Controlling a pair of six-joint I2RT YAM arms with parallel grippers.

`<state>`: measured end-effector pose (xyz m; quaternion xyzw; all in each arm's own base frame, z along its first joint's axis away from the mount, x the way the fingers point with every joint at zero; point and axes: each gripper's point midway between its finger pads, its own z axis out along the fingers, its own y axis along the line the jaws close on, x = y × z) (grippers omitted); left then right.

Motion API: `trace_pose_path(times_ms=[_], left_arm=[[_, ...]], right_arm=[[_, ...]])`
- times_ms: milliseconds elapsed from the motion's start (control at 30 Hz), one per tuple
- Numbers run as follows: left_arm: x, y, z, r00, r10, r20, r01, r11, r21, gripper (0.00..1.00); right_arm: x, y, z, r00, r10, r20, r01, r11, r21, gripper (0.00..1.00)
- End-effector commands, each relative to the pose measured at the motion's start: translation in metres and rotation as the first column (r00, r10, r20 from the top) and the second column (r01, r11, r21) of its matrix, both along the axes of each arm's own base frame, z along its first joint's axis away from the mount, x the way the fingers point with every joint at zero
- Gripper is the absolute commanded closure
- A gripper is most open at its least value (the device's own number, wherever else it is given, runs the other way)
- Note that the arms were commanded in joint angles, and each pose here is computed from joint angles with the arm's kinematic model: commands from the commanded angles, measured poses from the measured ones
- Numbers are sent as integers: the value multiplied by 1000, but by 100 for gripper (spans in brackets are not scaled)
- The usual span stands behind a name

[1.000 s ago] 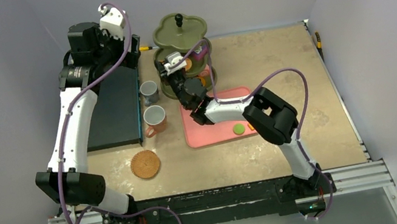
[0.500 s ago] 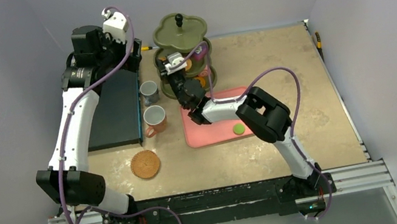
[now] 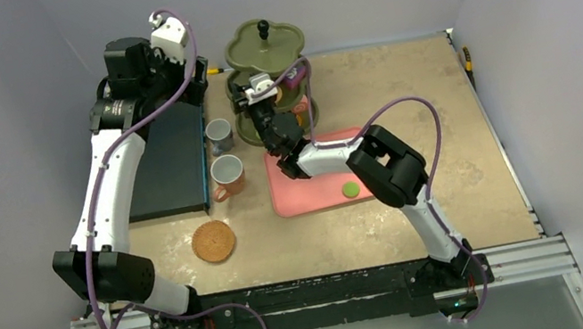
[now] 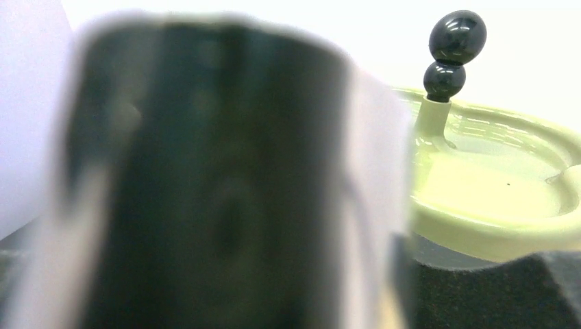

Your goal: Serve the afternoon tea

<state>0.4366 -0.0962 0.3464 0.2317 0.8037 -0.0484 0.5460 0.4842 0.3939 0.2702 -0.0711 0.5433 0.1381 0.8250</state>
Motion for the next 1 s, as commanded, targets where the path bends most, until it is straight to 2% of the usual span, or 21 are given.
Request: trace_pose_path(times_ms=[0, 133, 400, 700, 833, 967], left_arm=[[-4, 4, 22, 997, 2, 71, -1, 1000, -5, 1], [-5, 5, 21, 997, 6, 71, -6, 1000, -5, 1], [-12, 7, 26, 997, 7, 83, -7, 1000, -1, 1], [-19, 6, 32, 996, -2, 92, 2, 1000, -6, 1], [-21, 4, 32, 996, -9, 88, 11, 1000, -14, 1], [-22, 3, 30, 996, -16, 83, 17, 1000, -19, 1]], right_arm=[[-8, -8, 41, 997, 0, 73, -6, 996, 88, 40], [-29, -15, 59, 995, 33, 90, -42, 995, 90, 41], [-95, -49, 44, 996, 93, -17, -91, 993, 69, 41], [-151, -126, -11, 963, 44, -267, -13, 993, 118, 41], [-169, -165, -55, 902, -51, -428, 93, 993, 76, 41], [-184, -194, -86, 847, -120, -518, 168, 985, 46, 41]])
